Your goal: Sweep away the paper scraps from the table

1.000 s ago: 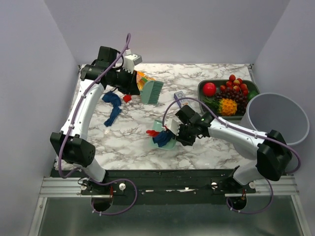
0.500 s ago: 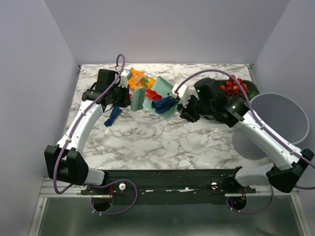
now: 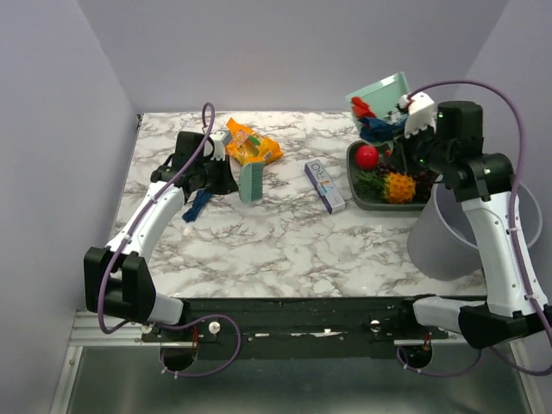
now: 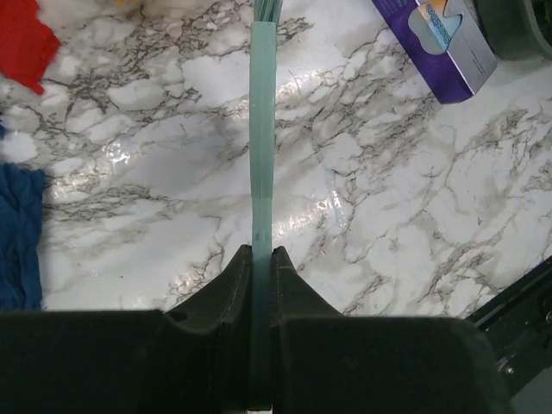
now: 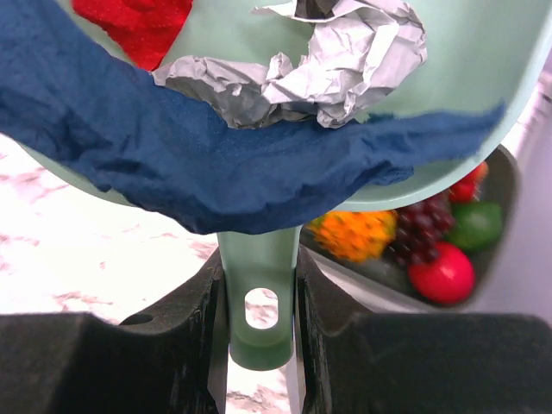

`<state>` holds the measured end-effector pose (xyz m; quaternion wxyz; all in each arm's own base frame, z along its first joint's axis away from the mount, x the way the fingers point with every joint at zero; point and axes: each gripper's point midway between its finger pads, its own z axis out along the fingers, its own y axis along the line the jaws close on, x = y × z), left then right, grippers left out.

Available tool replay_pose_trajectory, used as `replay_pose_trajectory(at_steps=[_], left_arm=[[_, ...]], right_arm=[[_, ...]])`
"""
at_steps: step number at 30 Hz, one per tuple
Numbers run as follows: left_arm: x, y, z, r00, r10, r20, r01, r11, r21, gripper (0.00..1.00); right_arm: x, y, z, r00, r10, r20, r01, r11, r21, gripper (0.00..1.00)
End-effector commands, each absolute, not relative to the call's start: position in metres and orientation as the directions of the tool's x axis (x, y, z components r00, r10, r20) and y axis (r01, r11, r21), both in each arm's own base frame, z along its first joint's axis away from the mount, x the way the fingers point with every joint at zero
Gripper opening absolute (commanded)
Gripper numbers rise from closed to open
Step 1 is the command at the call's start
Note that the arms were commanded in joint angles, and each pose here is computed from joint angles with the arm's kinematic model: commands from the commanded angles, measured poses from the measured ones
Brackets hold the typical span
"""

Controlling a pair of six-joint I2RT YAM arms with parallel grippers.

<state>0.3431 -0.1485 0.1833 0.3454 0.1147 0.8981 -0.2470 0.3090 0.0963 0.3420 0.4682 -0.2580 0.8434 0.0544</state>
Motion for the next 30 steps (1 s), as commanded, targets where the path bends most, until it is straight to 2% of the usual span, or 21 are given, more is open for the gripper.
replay_pose_trajectory(at_steps=[1, 5, 10, 17, 20, 25, 30], left_arm=[[0.34, -0.162, 0.176, -0.767, -0.019, -0.642, 0.366, 0.808, -0.461, 0.0], [0.335, -0.165, 0.162, -0.807, -0.048, -0.589, 0.32, 0.802, -0.504, 0.0], [0.338, -0.169, 0.154, -0.832, -0.055, -0.552, 0.299, 0.793, -0.531, 0.0], [0.359, -0.178, 0.143, -0.861, -0.048, -0.507, 0.281, 0.785, -0.551, 0.0], [0.365, -0.182, 0.142, -0.865, -0.044, -0.499, 0.281, 0.782, -0.556, 0.0], [0.37, -0.194, 0.14, -0.872, -0.031, -0.489, 0.292, 0.768, -0.569, 0.0], [0.377, -0.204, 0.137, -0.88, -0.022, -0.475, 0.297, 0.755, -0.585, 0.0]], right_arm=[[0.299, 0.046, 0.357, -0.467, -0.27, -0.842, -0.321, 0.939, -0.124, 0.01], [0.291, -0.003, 0.361, -0.503, -0.132, -0.854, -0.149, 0.987, -0.065, 0.01], [0.265, -0.035, 0.366, -0.514, -0.123, -0.849, -0.035, 0.992, -0.123, 0.01], [0.219, -0.095, 0.334, -0.611, -0.023, -0.791, 0.175, 0.971, -0.163, 0.01], [0.202, -0.114, 0.328, -0.644, -0.031, -0.764, 0.224, 0.948, -0.228, 0.01], [0.179, -0.13, 0.328, -0.689, -0.133, -0.713, 0.216, 0.901, -0.377, 0.01], [0.156, -0.148, 0.311, -0.783, -0.158, -0.602, 0.208, 0.845, -0.492, 0.01]])
